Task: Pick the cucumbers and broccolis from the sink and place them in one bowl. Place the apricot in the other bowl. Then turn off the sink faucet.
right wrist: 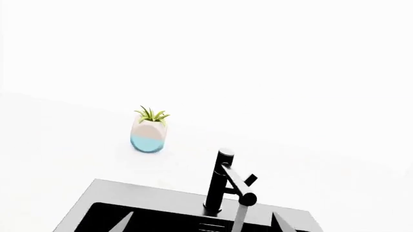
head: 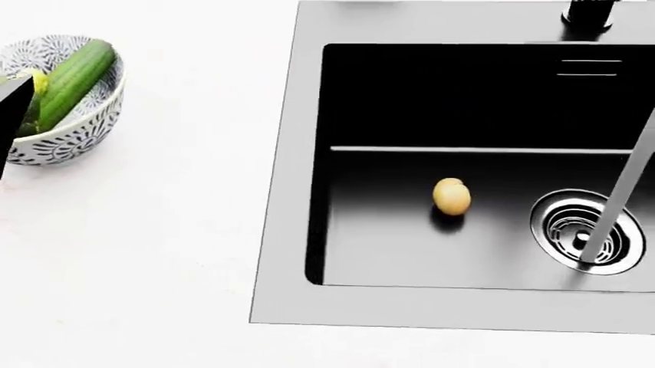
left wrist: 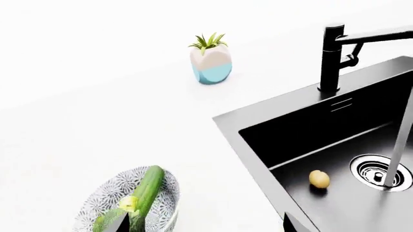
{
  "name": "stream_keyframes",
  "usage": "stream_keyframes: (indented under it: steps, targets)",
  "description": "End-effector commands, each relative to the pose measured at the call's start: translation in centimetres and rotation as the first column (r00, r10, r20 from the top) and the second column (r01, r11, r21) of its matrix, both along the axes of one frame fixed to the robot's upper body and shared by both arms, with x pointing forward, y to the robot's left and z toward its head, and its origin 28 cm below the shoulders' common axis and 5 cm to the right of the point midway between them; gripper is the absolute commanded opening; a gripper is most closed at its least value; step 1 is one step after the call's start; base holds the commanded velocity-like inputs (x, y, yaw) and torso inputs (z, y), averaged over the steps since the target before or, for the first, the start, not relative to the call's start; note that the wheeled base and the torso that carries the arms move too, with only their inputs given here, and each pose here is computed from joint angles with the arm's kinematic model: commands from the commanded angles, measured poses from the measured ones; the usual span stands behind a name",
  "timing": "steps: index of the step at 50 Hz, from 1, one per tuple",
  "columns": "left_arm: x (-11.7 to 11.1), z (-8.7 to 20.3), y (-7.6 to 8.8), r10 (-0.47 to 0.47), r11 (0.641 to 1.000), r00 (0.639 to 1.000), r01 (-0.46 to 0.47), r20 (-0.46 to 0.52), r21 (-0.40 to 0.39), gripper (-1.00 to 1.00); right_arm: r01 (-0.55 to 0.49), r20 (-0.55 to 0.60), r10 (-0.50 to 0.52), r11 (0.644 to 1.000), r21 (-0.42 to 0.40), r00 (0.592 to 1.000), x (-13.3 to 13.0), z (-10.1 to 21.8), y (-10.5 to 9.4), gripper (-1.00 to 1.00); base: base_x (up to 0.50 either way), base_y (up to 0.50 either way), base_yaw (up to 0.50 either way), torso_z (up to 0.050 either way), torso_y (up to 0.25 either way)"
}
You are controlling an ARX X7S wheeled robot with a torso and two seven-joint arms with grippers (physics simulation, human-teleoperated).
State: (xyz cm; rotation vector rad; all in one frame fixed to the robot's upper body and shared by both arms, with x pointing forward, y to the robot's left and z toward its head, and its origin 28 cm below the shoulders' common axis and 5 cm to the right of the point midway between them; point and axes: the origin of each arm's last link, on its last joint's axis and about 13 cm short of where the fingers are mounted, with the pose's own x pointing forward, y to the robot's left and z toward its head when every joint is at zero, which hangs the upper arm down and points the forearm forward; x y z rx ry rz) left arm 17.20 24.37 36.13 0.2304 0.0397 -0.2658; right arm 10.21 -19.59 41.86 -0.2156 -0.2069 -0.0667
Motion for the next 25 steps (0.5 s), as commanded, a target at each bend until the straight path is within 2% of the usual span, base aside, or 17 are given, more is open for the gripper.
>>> stream_keyframes:
  steps: [1,18,25]
  targets:
    - [0.10,0.20,-0.39,-0.047,0.999,0.999,0.047,0.010,-0.021,1.00,0.006,-0.006,-0.006,1.000,-0.012,1.000,1.56,0.66,0.06,1.00,-0.21,-0.48,0.00,0.000,0.000]
    - [-0.18,0.67,-0.80,-0.061,0.998,0.998,0.062,0.018,-0.009,1.00,0.015,0.010,-0.015,1.000,-0.013,1.000,1.55,1.06,-0.19,1.00,-0.22,-0.48,0.00,0.000,0.000]
    - [0.09,0.37,-0.58,-0.058,0.998,0.998,0.058,0.012,-0.014,1.00,0.050,0.014,-0.050,0.999,-0.007,0.999,1.76,1.22,-0.79,1.00,-0.22,-0.48,0.00,0.000,0.000]
